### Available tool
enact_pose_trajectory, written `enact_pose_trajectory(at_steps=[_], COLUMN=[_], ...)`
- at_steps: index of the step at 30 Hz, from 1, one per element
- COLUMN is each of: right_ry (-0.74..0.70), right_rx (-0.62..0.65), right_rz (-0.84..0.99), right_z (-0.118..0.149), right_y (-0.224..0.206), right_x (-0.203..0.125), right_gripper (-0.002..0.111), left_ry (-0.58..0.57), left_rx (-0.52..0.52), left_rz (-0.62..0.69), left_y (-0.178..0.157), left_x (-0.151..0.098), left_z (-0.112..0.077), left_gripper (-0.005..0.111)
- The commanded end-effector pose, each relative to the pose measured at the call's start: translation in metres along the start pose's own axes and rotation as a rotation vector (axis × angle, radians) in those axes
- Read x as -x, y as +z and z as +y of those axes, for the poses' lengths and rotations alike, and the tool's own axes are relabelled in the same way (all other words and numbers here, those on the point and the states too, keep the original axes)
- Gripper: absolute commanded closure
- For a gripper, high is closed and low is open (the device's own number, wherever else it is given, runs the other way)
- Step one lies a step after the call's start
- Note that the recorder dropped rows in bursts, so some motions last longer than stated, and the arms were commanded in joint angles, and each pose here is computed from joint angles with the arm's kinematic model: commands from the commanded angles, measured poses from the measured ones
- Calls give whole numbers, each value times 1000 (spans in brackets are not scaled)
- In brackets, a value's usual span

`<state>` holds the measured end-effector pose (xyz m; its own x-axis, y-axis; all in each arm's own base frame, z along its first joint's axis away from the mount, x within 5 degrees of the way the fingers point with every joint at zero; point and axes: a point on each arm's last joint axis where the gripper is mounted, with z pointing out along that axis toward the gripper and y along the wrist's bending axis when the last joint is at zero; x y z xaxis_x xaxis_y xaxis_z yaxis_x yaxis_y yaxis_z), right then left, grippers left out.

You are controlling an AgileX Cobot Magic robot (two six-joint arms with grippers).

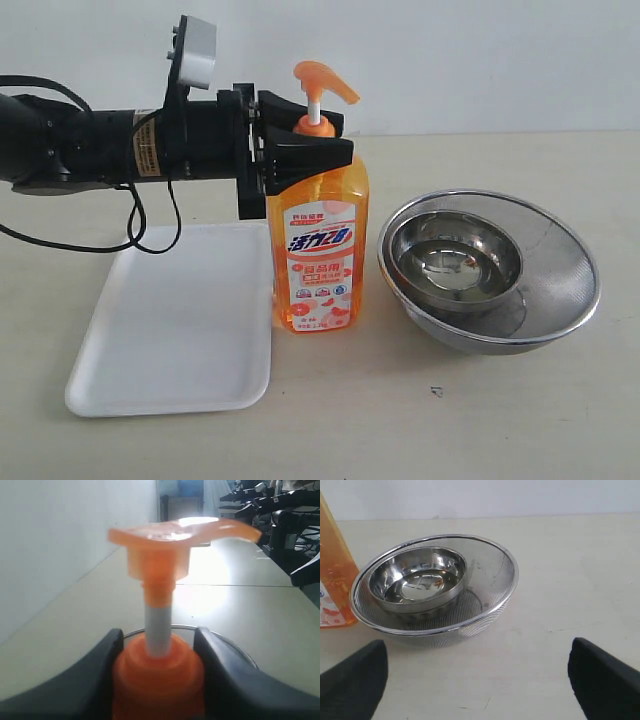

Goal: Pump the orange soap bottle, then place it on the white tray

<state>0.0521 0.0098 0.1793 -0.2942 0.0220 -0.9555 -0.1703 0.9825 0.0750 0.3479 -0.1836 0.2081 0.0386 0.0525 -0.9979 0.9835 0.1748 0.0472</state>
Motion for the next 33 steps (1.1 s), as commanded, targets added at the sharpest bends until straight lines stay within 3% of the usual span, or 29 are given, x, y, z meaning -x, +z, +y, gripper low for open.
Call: enact_pose_trajectory(at_steps=[1, 11, 22, 28, 33], right_ry=[0, 0, 0, 0, 0], right_rx=[-5, -6, -6, -6, -6], right_rz=[-11, -9, -9, -9, -9], right_z=[0, 0, 0, 0, 0], right_y=[0, 0, 0, 0, 0], right_x=[1, 1, 1, 1, 1], right_gripper=[21, 21, 21, 21, 21], left_ry=[-74, -44, -72, -98, -78], left_rx=[28, 40, 134, 315, 415], left_rz=[-45, -90, -70, -10, -56], left_y=[1, -6, -15, -13, 0], left_x=[6, 47, 79, 90, 100], left_z=[3, -5, -8, -7, -20], left_gripper=[102, 102, 102, 102, 102])
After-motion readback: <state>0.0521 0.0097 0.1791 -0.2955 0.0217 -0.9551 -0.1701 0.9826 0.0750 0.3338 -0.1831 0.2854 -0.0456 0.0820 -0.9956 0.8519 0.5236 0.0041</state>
